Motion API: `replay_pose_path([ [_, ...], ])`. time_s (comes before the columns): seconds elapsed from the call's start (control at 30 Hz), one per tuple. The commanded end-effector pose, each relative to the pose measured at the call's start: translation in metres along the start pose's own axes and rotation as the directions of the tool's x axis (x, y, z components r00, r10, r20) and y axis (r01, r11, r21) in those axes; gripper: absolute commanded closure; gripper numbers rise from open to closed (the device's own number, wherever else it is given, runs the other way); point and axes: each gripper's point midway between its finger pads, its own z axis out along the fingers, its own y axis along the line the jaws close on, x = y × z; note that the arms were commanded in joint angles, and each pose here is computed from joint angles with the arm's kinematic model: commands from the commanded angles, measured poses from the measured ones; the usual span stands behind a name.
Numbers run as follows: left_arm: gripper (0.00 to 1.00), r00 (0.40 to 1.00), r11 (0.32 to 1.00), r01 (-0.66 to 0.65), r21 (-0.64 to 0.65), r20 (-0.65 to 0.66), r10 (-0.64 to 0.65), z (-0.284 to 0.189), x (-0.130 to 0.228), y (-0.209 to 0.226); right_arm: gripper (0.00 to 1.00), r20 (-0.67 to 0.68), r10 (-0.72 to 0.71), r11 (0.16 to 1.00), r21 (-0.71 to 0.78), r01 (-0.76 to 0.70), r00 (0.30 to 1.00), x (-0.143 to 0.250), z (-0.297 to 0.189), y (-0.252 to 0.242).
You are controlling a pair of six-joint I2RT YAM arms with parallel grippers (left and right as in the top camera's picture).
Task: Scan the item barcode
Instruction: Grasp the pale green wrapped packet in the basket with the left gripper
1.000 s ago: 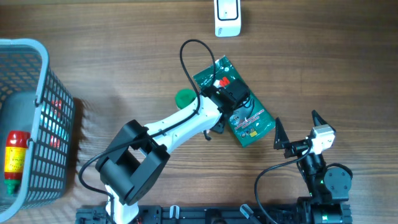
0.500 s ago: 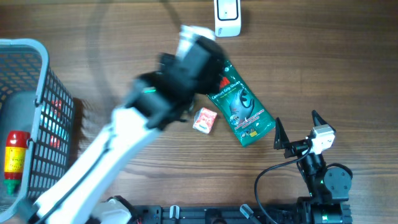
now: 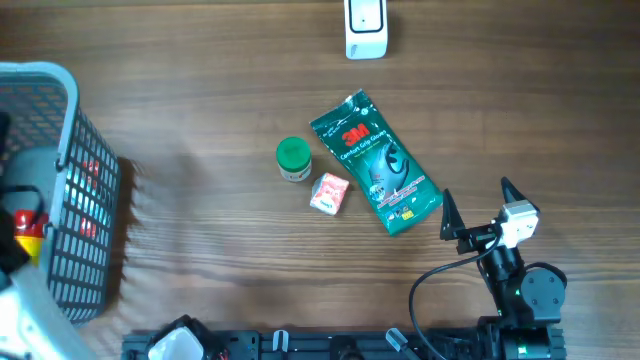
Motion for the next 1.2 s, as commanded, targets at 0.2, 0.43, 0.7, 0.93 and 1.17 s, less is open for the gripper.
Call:
replay_pose_path([
  [0.2, 0.0, 0.896, 0.995, 0.0, -0.098, -0.442, -0.044, 0.157, 0.069, 0.046, 0.0, 0.006, -0.012, 1.0, -0.015, 0.012, 1.0, -0.001, 0.0, 0.003],
  [0.43, 0.0, 0.699, 0.985, -0.175, -0.004, -0.704, 0.121, 0.214, 0.163, 0.044, 0.0, 0.006, -0.012, 1.0, -0.015, 0.012, 1.0, -0.001, 0.0, 0.003],
  [0.7, 0.03, 0.613, 0.947, -0.307, -0.096, -0.781, 0.119, 0.228, 0.202, 0.069, 0.0, 0.006, -0.011, 1.0, -0.015, 0.011, 1.0, -0.001, 0.0, 0.003],
  [0.93, 0.13, 0.562, 0.919, -0.353, -0.176, -0.825, 0.057, 0.226, 0.23, 0.1, 0.0, 0.006, -0.011, 1.0, -0.015, 0.011, 1.0, -0.001, 0.0, 0.003],
  [1.17, 0.58, 0.562, 0.89, -0.404, -0.213, -0.825, 0.058, 0.224, 0.23, 0.113, 0.0, 0.006, -0.011, 1.0, -0.015, 0.011, 1.0, -0.001, 0.0, 0.003],
])
